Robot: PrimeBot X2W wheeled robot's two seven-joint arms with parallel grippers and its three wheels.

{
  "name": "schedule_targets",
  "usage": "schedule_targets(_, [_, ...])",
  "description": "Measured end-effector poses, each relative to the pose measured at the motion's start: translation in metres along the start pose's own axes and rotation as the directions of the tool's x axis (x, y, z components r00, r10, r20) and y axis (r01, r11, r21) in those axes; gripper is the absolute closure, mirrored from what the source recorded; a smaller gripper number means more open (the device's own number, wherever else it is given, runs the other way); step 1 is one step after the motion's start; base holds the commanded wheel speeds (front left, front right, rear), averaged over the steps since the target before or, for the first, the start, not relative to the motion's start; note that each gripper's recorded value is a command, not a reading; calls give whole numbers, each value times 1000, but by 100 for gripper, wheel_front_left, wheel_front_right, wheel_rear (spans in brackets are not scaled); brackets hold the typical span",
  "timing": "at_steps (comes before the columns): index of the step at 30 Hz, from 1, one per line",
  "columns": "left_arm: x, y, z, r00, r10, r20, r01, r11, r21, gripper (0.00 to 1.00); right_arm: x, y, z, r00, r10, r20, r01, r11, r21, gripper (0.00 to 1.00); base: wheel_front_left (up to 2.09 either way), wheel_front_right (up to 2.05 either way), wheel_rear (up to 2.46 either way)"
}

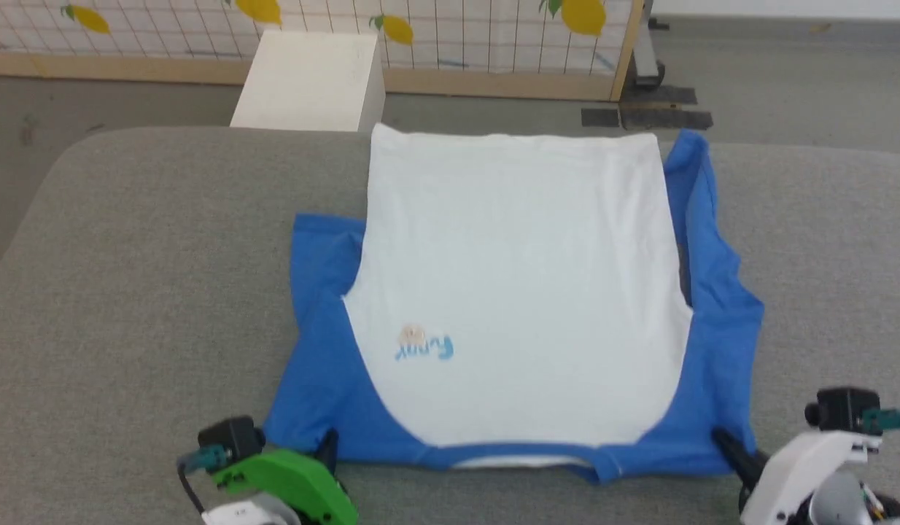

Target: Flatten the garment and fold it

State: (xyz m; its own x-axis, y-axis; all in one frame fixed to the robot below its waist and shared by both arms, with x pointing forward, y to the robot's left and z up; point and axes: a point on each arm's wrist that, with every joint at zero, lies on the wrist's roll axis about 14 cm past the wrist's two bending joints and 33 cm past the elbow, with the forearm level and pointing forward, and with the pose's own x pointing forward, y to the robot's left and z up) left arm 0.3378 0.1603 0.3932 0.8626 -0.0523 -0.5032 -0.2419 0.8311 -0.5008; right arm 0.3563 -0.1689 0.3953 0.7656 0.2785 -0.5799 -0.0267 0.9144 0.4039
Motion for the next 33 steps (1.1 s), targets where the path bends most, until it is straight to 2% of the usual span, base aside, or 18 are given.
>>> schedule_targets(5, [-19,13,-26,994,44,-101,-46,999,-13,100,-23,-12,-41,988,-53,-147,56,998,20,100,0,0,0])
schedule_targets(10, [-34,24,-47,973,75,-216,-76,997,6,100,-43,-17,-74,951,-80,-300,90,996,21,100,0,0,0])
schedule_targets(14, [-39,24,-50,966,74,-248,-78,997,-9,100,-49,-16,-77,941,-94,-324,102,995,8,100,0,0,0])
schedule_targets(15, [-40,24,-50,966,72,-250,-78,997,-13,89,-49,-15,-76,944,-93,-316,102,995,12,100,0,0,0])
schedule_targets(16, [-40,24,-48,967,71,-247,-77,997,-13,44,-49,-14,-72,949,-92,-303,101,995,14,100,0,0,0])
schedule_targets(17, [-40,23,-47,968,71,-243,-77,997,-16,0,-49,-13,-69,954,-89,-288,97,995,15,53,0,0,0])
schedule_targets(18, [-40,22,-44,969,69,-237,-75,997,-18,0,-49,-12,-67,956,-88,-278,96,995,13,0,0,0,0])
schedule_targets(25, [-41,36,4,988,105,-113,-108,994,-18,0,-59,-24,-26,980,-125,-154,125,992,-9,0,0,0,0])
schedule_targets(29, [-42,36,44,994,109,9,-109,994,-22,0,-64,-31,25,989,-145,-9,145,989,-9,0,0,0,0])
schedule_targets(33, [-42,25,89,978,73,196,-83,996,45,0,-58,-29,87,980,-141,140,147,989,-31,0,0,0,0])
